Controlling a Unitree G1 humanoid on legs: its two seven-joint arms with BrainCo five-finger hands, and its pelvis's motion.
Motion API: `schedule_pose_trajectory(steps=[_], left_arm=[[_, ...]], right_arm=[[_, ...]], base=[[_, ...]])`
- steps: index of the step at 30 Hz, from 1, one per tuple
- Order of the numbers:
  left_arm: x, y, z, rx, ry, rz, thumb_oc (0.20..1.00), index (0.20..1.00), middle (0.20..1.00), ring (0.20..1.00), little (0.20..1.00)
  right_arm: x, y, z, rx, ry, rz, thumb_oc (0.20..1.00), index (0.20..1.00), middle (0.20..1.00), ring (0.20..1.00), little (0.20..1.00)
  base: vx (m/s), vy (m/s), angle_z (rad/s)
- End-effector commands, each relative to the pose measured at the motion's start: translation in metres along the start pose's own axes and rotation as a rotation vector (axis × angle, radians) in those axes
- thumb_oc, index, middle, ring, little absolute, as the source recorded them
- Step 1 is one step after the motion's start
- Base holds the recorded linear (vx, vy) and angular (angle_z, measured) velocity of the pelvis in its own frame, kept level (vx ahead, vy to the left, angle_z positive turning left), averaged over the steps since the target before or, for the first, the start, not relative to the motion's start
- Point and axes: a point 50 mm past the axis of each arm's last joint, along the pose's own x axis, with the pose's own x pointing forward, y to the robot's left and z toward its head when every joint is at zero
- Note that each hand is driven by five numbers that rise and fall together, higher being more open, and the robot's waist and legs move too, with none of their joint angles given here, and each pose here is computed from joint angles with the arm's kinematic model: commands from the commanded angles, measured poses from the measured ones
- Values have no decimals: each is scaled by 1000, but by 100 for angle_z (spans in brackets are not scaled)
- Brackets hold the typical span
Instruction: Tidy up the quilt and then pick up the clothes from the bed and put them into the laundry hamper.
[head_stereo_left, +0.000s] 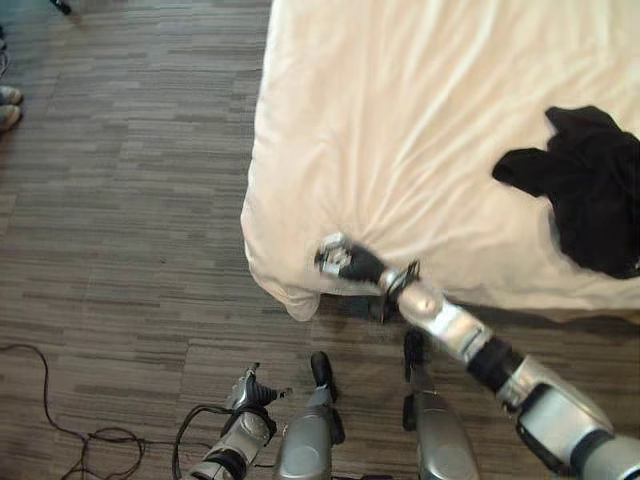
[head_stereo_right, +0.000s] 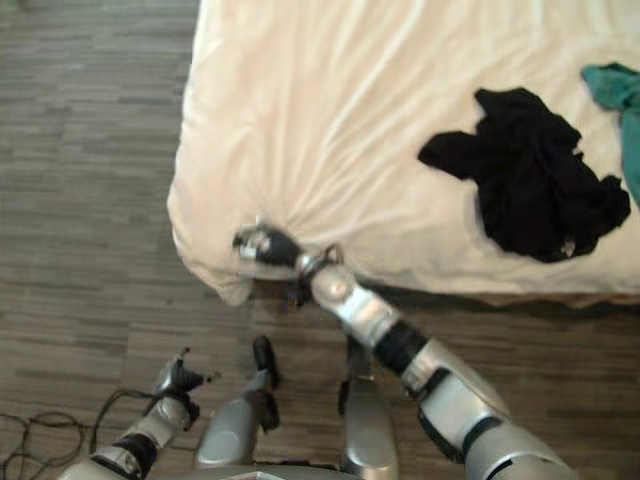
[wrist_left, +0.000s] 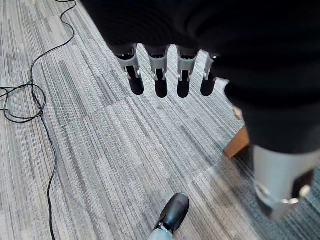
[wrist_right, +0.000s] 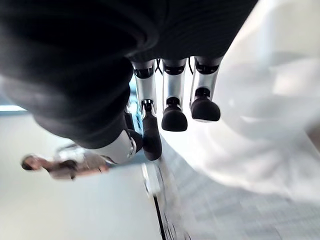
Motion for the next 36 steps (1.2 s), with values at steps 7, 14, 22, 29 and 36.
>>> schedule_pose_trajectory(steps=[7, 14, 22, 29, 36], left_arm=[[-2, -2, -13, 3, 60, 6, 1000, 1000, 1000, 1000, 1000], [-4, -14, -10, 74, 43, -66, 1000, 1000, 1000, 1000, 1000], [-4, -4, -29, 244, 89, -111, 1000, 1000, 1000, 1000, 1000], [-9, -5, -47, 276, 151, -133, 1000, 1000, 1000, 1000, 1000], [-10, -7, -47, 355, 123, -150, 1000, 1000, 1000, 1000, 1000]], right_arm=[[2, -65, -14, -39, 58, -408, 200, 200, 200, 200, 200], [-155, -25, -167, 37, 793, -470, 200, 200, 200, 200, 200], [-303, 34, -212, 239, 1314, -596, 576, 576, 576, 576, 576], [-337, 60, -216, 221, 1514, -530, 1000, 1000, 1000, 1000, 1000], [-335, 65, -217, 119, 1534, -354, 1000, 1000, 1000, 1000, 1000]], base=[[-47, 14, -2], [-18, 164, -76], [-25, 156, -95], [29, -95, -170], [214, -314, -176]])
